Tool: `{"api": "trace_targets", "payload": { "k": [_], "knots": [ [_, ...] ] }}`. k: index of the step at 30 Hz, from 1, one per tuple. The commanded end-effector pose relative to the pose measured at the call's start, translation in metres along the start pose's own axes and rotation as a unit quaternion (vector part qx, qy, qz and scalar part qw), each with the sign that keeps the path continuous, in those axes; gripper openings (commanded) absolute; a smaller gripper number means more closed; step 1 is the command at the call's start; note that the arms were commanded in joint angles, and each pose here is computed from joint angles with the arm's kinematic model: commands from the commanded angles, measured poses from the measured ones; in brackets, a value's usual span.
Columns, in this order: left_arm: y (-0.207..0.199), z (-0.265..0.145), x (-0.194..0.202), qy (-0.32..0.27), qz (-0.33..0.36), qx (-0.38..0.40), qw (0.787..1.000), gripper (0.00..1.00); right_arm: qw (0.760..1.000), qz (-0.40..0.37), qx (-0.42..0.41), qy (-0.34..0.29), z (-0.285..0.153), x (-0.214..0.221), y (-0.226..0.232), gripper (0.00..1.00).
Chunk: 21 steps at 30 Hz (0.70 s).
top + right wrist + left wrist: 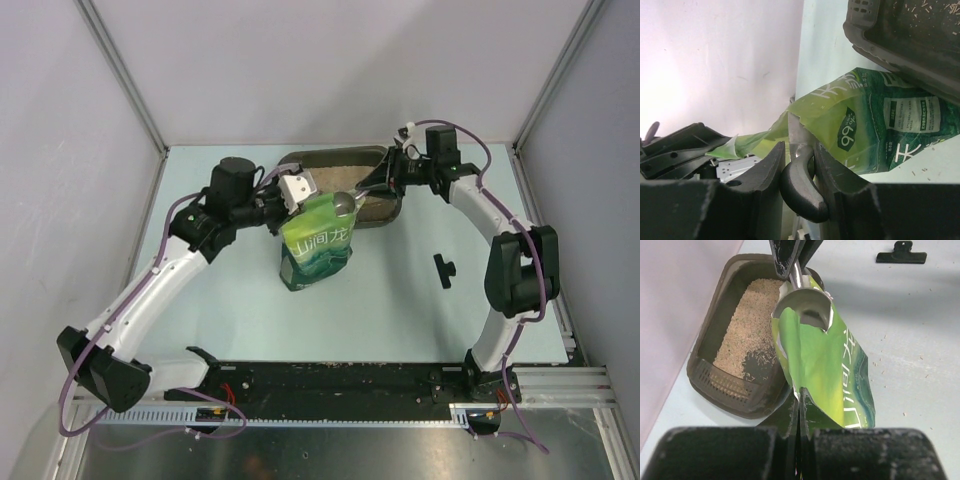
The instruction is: Fill the litter box with clean litter
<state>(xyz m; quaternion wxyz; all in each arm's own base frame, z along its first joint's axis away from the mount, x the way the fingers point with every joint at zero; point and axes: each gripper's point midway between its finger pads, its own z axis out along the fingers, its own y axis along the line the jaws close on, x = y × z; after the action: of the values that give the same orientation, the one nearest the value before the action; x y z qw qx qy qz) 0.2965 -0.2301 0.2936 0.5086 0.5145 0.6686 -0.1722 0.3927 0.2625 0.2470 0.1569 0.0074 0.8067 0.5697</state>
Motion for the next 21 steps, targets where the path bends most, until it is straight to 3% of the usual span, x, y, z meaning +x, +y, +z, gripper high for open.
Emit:
{"api": "trace_targets", "payload": {
  "k": [1, 7, 14, 21],
  "knots": [
    [0.026, -0.024, -0.042, -0.040, 0.113, -0.056, 0.991, 0.00, 0.999, -0.006, -0.048, -0.012, -0.034, -0.016, 0.027, 0.00],
    [0.026, -0.027, -0.046, -0.035, 0.160, -0.065, 0.984, 0.00, 0.999, 0.007, -0.041, 0.001, -0.041, -0.013, 0.018, 0.00],
    [0.030, -0.025, -0.047, -0.032, 0.193, -0.066, 0.978, 0.00, 0.998, -0.020, -0.042, -0.038, -0.059, -0.039, 0.027, 0.00],
    [0.032, -0.020, -0.054, -0.040, 0.186, -0.060, 0.980, 0.00, 0.997, -0.050, -0.007, -0.055, -0.067, -0.045, 0.035, 0.00]
  ]
}}
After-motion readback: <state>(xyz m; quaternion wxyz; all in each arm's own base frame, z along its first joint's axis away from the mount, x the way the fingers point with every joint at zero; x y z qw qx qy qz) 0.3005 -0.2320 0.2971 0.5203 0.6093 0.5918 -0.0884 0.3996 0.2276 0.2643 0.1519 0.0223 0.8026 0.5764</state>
